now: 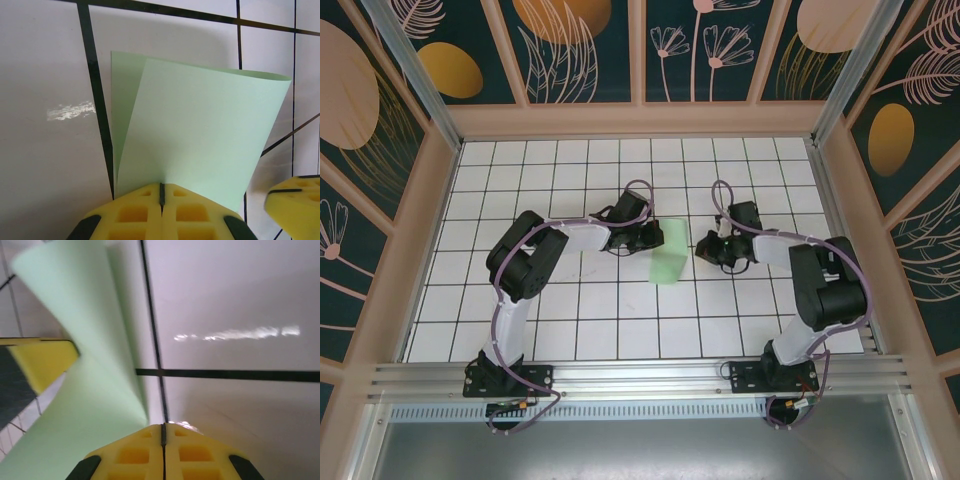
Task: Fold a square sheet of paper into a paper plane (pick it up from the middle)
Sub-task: Fold the square sheet of paper in half at the center of the table.
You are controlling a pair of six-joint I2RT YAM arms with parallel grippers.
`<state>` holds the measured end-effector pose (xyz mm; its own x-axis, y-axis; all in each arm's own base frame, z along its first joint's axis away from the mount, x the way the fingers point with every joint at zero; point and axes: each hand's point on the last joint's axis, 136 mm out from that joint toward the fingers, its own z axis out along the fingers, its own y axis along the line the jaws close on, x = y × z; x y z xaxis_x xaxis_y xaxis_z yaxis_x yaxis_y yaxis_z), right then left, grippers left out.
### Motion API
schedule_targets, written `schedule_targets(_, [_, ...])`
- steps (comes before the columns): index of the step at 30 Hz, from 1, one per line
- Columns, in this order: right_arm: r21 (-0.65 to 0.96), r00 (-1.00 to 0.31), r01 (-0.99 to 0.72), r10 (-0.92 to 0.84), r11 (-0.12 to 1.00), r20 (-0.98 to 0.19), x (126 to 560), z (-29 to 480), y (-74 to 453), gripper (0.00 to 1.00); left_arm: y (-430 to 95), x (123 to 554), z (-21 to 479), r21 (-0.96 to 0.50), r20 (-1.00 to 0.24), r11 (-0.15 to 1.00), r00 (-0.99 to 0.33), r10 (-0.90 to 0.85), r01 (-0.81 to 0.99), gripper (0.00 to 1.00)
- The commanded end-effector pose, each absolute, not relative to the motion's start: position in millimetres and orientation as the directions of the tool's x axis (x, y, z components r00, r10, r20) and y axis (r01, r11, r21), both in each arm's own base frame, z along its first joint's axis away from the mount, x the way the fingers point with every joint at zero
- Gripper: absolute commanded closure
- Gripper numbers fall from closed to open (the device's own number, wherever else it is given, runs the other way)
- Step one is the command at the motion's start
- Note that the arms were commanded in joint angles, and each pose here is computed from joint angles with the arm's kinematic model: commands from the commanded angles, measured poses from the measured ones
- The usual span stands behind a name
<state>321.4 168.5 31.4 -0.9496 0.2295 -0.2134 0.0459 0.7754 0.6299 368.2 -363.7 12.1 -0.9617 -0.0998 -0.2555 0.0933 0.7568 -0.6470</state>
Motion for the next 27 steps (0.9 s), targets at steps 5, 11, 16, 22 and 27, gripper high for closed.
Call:
schedule_targets(5, [0.659,-0.956,-0.049,0.157,0.751,-0.249,345,41,215,0.93,-307,332,-76,-0.411,-0.102,0.91,-0.989,-0.106,-0.056,1.0])
schedule_targets(11, [0.645,-0.959,-0.031,0.16,0.764,-0.235,355,23,221,0.94,-306,330,-76,-0.409,-0.096,0.911,-0.989,-0.109,-0.06,1.0])
schedule_targets(16, [0.602,-0.948,0.069,0.24,0.796,-0.208,356,0,187,0.94,-301,327,-78,-0.397,-0.094,0.915,-0.989,-0.112,-0.066,1.0])
schedule_targets(22, [0.604,-0.924,0.075,0.283,0.794,-0.257,368,19,163,0.94,-301,325,-80,-0.403,-0.092,0.913,-0.99,-0.107,-0.061,1.0])
schedule_targets(27, [0.649,-0.917,-0.009,0.253,0.761,-0.309,382,49,191,0.94,-303,327,-78,-0.411,-0.097,0.91,-0.99,-0.106,-0.057,1.0])
